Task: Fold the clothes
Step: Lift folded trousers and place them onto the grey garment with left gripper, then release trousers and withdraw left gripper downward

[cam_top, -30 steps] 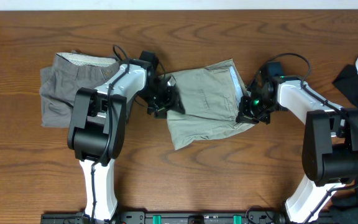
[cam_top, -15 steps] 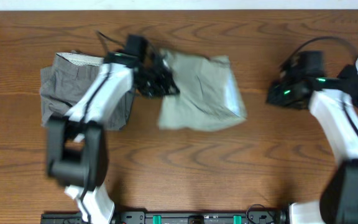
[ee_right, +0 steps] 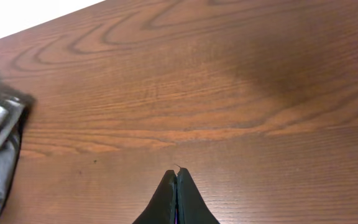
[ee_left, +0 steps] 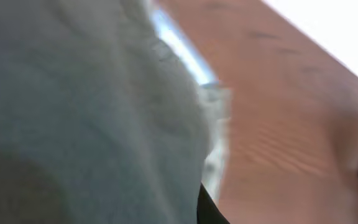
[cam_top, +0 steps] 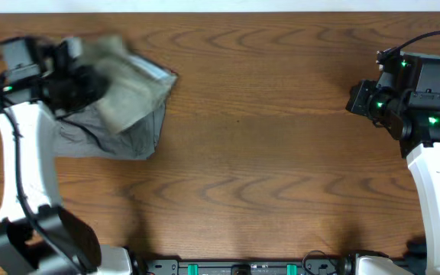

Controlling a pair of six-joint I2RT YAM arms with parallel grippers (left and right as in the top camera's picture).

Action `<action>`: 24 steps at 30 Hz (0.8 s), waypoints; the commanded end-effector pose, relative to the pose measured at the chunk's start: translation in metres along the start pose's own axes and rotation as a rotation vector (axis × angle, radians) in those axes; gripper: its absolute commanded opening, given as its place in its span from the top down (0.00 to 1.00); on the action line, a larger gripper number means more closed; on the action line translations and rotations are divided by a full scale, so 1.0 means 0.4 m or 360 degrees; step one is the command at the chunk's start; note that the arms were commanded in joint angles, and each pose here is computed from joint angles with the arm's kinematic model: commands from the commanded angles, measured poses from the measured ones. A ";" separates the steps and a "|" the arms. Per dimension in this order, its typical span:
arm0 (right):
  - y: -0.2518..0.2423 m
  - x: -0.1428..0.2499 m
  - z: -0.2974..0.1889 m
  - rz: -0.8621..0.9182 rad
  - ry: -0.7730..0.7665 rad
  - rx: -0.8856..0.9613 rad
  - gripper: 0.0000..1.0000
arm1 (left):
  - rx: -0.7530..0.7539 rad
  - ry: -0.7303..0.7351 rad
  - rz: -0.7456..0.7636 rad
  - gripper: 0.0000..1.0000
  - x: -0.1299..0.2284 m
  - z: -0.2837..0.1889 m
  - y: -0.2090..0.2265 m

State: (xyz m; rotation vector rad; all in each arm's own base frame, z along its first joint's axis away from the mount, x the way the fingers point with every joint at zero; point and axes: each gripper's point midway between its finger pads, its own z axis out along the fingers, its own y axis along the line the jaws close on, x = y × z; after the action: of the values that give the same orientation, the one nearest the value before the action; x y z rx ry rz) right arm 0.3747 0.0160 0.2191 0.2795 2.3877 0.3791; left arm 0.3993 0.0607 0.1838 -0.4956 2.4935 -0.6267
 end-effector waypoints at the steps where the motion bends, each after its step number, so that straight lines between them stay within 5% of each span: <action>1: 0.013 -0.003 -0.005 0.0032 -0.0005 -0.0035 0.99 | -0.0134 0.0145 -0.0148 0.94 0.063 0.053 0.141; 6: 0.014 -0.004 -0.005 0.0031 -0.0008 -0.0037 0.99 | -0.0196 0.0394 -0.0388 0.91 0.181 0.103 0.241; 11: 0.014 -0.002 -0.005 0.0032 -0.0001 -0.0038 0.99 | -0.0274 0.0493 -0.0481 0.38 0.229 0.082 0.267; 15: 0.014 -0.002 -0.005 0.0031 -0.0001 -0.0039 0.99 | -0.0269 0.0452 -0.0502 0.08 0.210 0.018 0.238; 17: 0.014 -0.001 -0.005 0.0032 0.0000 -0.0039 0.99 | -0.0268 0.0403 -0.0478 0.00 0.195 -0.036 0.207; 24: 0.037 -0.004 -0.009 -0.0055 -0.0005 -0.0118 0.93 | -0.0248 -0.0009 -0.0103 0.02 0.118 -0.280 0.041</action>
State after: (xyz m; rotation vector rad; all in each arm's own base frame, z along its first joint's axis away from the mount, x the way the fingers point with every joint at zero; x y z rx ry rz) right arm 0.3749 0.0193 0.2201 0.2805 2.3851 0.4071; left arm 0.2994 0.0912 0.1755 -0.8361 2.6811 -0.5769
